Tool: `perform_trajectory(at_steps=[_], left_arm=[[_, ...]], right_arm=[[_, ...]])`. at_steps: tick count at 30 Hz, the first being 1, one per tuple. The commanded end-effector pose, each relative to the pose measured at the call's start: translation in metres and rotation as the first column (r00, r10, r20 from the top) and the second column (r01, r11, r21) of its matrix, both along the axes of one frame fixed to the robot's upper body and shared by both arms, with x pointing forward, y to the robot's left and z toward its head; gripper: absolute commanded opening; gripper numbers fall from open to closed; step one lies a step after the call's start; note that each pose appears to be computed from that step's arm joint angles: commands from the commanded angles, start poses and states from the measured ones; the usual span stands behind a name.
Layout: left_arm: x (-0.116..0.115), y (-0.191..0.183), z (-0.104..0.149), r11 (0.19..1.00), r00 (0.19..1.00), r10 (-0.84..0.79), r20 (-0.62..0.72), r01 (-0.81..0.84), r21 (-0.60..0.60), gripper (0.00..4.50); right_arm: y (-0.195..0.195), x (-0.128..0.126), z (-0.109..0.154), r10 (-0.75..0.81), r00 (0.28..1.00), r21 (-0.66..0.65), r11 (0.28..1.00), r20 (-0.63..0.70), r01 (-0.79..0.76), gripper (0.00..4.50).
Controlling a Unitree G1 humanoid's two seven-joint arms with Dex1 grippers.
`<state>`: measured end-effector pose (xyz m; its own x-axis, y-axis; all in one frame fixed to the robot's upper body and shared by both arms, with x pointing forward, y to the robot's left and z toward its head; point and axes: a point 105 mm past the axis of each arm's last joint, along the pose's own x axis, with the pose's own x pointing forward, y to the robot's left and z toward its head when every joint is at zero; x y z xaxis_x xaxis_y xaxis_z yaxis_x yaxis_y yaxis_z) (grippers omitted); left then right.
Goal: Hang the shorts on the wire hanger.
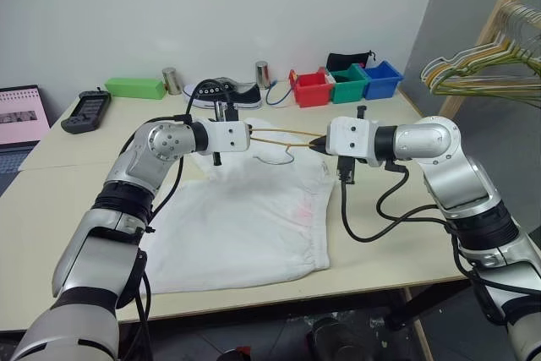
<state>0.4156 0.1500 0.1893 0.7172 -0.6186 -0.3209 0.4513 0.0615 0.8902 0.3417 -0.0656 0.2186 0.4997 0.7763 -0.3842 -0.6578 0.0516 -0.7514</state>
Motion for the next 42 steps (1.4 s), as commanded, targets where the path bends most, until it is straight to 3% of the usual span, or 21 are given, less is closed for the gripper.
perform_trajectory(at_steps=[1, 13, 18, 28, 42], left_arm=[[0.000, -0.005, 0.026, 0.999, 0.996, -0.019, 0.087, 0.021, -0.027, 0.00], [-0.005, -0.005, 0.022, 0.999, 0.996, -0.026, 0.083, 0.029, -0.029, 0.00], [-0.006, -0.008, 0.023, 0.999, 0.996, -0.028, 0.080, 0.031, -0.037, 0.00], [-0.007, -0.009, 0.024, 0.999, 0.997, -0.026, 0.075, 0.029, -0.043, 0.00], [-0.006, -0.004, 0.019, 1.000, 0.998, -0.005, 0.057, 0.007, -0.031, 0.00]], right_arm=[[-0.004, 0.002, 0.014, -0.012, 0.999, 0.005, 1.000, 0.052, 0.012, 0.47], [-0.050, 0.026, 0.041, -0.148, 0.965, -0.073, 0.983, 0.217, 0.167, 3.42], [-0.062, 0.041, 0.022, -0.171, 0.937, -0.167, 0.959, 0.304, 0.229, 4.45], [-0.056, 0.056, 0.017, -0.165, 0.906, -0.192, 0.947, 0.391, 0.256, 4.45], [-0.052, 0.055, 0.018, -0.134, 0.894, -0.223, 0.943, 0.428, 0.248, 0.90]])
